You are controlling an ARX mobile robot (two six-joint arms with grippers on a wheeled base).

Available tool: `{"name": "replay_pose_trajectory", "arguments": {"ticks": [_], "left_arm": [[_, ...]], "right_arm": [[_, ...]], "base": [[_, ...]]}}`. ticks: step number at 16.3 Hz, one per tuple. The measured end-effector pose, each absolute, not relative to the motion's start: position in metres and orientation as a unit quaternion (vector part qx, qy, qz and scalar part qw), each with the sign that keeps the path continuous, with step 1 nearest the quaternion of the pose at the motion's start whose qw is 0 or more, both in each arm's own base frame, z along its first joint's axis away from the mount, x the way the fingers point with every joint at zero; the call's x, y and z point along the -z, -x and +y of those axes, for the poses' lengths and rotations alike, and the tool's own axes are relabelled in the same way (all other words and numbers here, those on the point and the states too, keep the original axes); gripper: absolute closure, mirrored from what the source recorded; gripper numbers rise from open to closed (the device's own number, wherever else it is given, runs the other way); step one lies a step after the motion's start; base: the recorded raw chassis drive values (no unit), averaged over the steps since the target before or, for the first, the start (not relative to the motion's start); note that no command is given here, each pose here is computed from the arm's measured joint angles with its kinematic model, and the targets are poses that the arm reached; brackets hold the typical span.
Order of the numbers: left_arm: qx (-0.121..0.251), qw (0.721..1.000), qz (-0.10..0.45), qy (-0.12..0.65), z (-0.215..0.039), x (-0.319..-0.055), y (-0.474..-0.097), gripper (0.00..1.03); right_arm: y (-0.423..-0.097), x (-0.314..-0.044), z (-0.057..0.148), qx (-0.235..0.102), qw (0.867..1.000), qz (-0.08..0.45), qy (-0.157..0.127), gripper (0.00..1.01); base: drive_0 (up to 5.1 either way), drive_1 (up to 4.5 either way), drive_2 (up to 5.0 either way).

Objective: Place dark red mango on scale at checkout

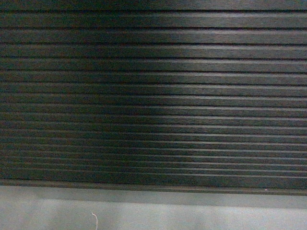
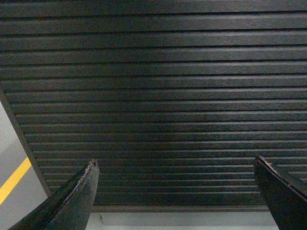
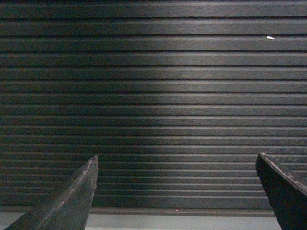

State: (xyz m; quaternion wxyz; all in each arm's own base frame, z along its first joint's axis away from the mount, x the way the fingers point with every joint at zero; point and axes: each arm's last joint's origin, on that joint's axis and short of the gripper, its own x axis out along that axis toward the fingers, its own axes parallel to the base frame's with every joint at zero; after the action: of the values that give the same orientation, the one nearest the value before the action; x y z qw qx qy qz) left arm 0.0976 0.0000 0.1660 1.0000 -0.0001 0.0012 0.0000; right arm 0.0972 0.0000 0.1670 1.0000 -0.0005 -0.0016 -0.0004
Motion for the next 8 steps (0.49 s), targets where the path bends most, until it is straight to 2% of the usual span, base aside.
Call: {"name": "replay_pose_trajectory", "arguments": {"ticks": [8], "left_arm": [[0.000, 1.000, 0.001, 0.000, 0.0000, -0.1660, -0.0976, 0.05]], "right_arm": [[-0.0972, -0.1670, 0.0000, 0.000, 1.000, -0.002, 0.000, 0.03]], "base": [[0.0, 1.37, -1.3]]}}
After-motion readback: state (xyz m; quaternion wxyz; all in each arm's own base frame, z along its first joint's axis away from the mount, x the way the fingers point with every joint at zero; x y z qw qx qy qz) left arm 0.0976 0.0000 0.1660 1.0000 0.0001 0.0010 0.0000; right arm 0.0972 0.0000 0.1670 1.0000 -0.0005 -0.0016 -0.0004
